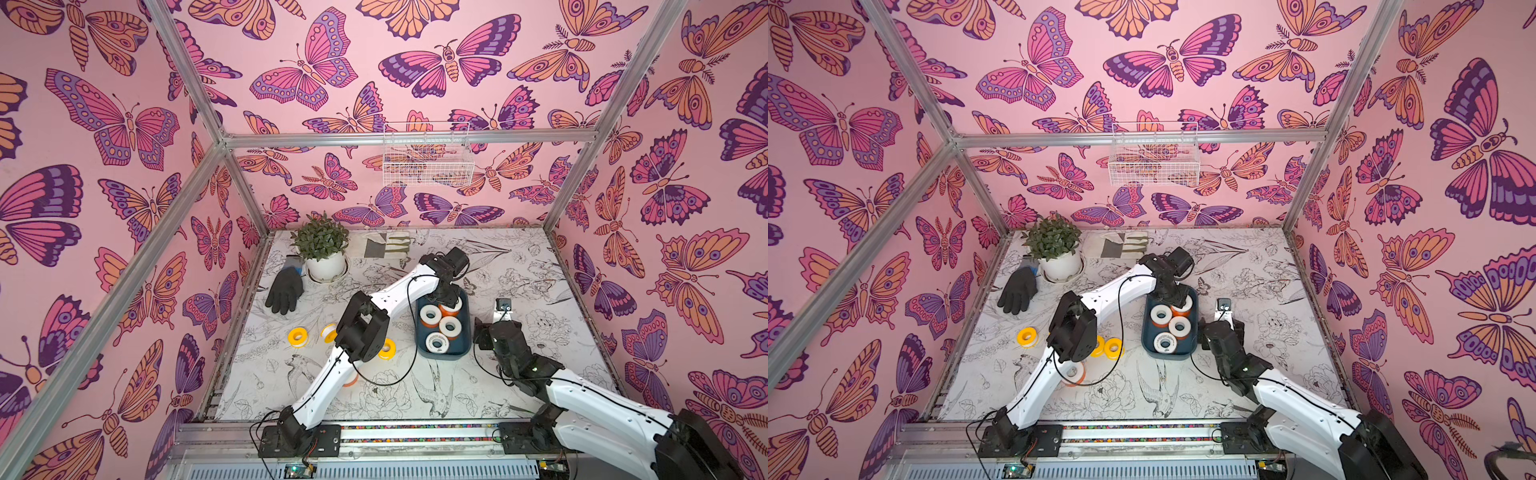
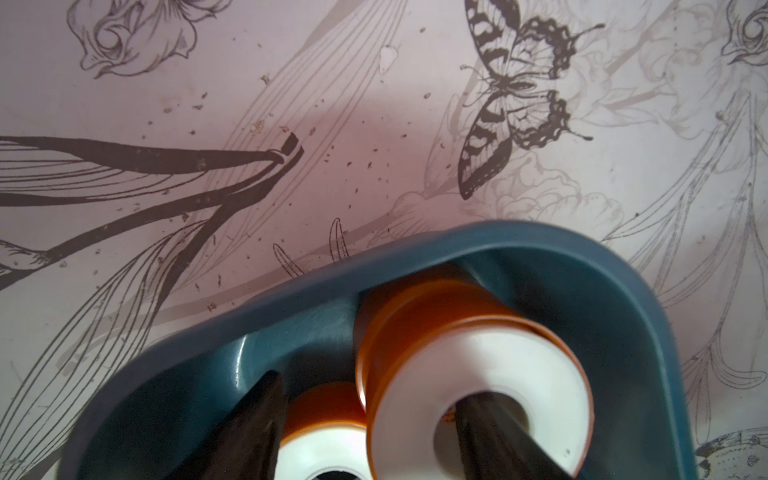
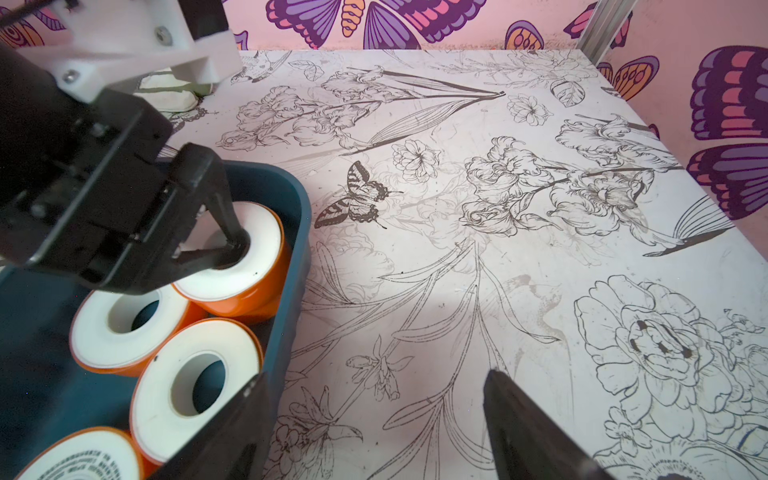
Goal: Put the sealing tape into the storage box
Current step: Place the sealing tape in the storage box, then pick up the sealing tape at the center of the board, then place the sealing tape in the storage box.
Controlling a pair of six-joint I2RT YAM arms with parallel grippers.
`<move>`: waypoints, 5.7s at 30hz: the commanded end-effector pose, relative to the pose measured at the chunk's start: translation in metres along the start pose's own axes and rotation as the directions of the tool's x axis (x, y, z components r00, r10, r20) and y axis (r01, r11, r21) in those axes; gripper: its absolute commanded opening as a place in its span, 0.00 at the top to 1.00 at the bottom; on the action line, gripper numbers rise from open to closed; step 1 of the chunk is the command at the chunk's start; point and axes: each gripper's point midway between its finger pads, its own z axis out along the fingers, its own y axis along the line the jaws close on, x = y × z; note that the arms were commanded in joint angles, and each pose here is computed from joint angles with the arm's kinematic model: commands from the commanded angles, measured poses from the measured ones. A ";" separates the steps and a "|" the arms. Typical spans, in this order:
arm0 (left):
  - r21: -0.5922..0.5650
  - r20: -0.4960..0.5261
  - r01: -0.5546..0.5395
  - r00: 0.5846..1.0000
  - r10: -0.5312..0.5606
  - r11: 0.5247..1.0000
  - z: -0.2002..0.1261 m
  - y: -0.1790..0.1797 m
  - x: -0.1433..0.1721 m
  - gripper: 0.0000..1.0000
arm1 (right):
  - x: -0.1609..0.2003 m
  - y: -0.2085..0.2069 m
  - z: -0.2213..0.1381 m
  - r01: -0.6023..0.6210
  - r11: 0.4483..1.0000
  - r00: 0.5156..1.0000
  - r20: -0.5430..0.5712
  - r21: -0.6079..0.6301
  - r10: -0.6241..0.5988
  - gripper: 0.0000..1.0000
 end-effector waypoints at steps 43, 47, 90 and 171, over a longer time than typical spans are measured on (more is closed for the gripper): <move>-0.295 0.468 0.404 0.851 -0.238 0.866 -0.287 0.240 0.239 0.18 | -0.056 0.058 -0.022 0.058 0.983 0.995 -0.068 -0.175 -0.071 0.18; -0.313 0.469 0.473 0.831 -0.299 0.824 -0.283 0.261 0.243 0.18 | -0.057 0.123 -0.025 0.133 0.929 0.973 -0.135 -0.346 -0.189 0.18; -0.160 0.543 0.689 0.660 -0.520 0.707 -0.284 0.301 0.252 0.12 | 0.111 0.421 -0.074 0.360 0.393 0.585 -0.124 -0.846 -0.802 0.01; -0.130 0.503 0.668 0.681 -0.532 0.733 -0.273 0.295 0.248 0.12 | -0.009 0.166 0.048 0.206 0.882 0.807 -0.435 -0.424 -0.399 0.36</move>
